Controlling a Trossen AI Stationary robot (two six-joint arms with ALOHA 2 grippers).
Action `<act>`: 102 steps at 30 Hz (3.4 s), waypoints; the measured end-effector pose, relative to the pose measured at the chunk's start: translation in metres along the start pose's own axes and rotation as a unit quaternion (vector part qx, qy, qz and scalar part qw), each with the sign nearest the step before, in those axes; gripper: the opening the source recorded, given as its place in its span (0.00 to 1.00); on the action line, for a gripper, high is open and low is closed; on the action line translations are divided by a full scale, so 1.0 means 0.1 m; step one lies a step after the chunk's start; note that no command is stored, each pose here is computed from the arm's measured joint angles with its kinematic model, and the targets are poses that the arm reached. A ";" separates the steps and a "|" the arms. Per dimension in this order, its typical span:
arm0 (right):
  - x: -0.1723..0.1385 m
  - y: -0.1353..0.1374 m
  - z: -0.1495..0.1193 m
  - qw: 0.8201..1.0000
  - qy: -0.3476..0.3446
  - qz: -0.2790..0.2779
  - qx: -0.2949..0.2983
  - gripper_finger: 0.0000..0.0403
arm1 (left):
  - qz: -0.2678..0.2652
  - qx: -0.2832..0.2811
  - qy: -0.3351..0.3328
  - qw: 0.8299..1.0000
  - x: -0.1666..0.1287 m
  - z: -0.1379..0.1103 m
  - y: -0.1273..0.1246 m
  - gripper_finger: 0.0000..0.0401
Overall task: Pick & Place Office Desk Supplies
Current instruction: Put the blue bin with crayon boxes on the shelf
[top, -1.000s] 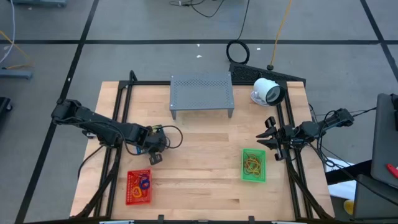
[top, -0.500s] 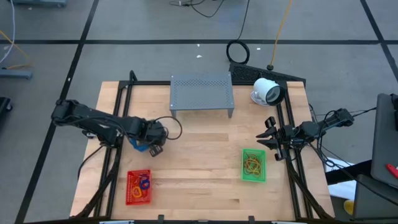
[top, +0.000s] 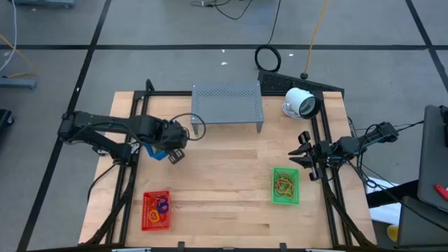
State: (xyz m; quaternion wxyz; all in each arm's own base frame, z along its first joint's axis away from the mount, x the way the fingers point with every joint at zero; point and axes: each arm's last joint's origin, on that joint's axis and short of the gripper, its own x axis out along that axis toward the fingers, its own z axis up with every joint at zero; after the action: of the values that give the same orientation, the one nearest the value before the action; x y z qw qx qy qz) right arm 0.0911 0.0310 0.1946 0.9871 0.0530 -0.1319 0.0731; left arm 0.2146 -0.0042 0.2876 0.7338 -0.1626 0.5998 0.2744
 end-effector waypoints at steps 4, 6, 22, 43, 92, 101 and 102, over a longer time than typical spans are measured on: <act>0.00 0.00 0.00 1.000 0.000 0.000 0.000 0.16 | -0.002 -0.023 -0.018 1.000 -0.25 0.09 0.07 0.02; 0.00 0.00 0.00 1.000 0.000 0.000 0.000 0.16 | -0.007 -0.036 -0.032 0.999 -0.37 0.14 0.10 0.02; 0.00 0.00 0.00 1.000 0.000 0.000 0.000 0.16 | -0.013 -0.032 -0.161 0.986 -0.75 0.91 0.28 0.02; 0.00 0.00 0.00 1.000 0.000 0.000 0.000 0.16 | -0.013 -0.167 -0.200 0.965 -0.36 2.25 0.31 0.02; 0.00 0.00 0.00 1.000 0.000 0.000 0.000 0.16 | -0.024 -0.268 -0.144 0.952 0.01 2.47 0.36 0.13; 0.00 0.00 0.00 1.000 0.000 0.000 0.000 0.16 | -0.015 -0.260 -0.148 0.954 0.01 2.47 0.37 0.13; 0.00 0.00 0.00 1.000 0.000 0.000 0.000 0.16 | -0.015 -0.260 -0.148 0.954 0.01 2.47 0.37 0.13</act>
State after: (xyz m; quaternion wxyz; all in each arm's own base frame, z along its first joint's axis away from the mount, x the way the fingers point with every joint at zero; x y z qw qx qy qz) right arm 0.0911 0.0310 0.1946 0.9872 0.0529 -0.1315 0.0730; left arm 0.3884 0.1656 0.3464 0.7507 -0.3142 0.3902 0.4307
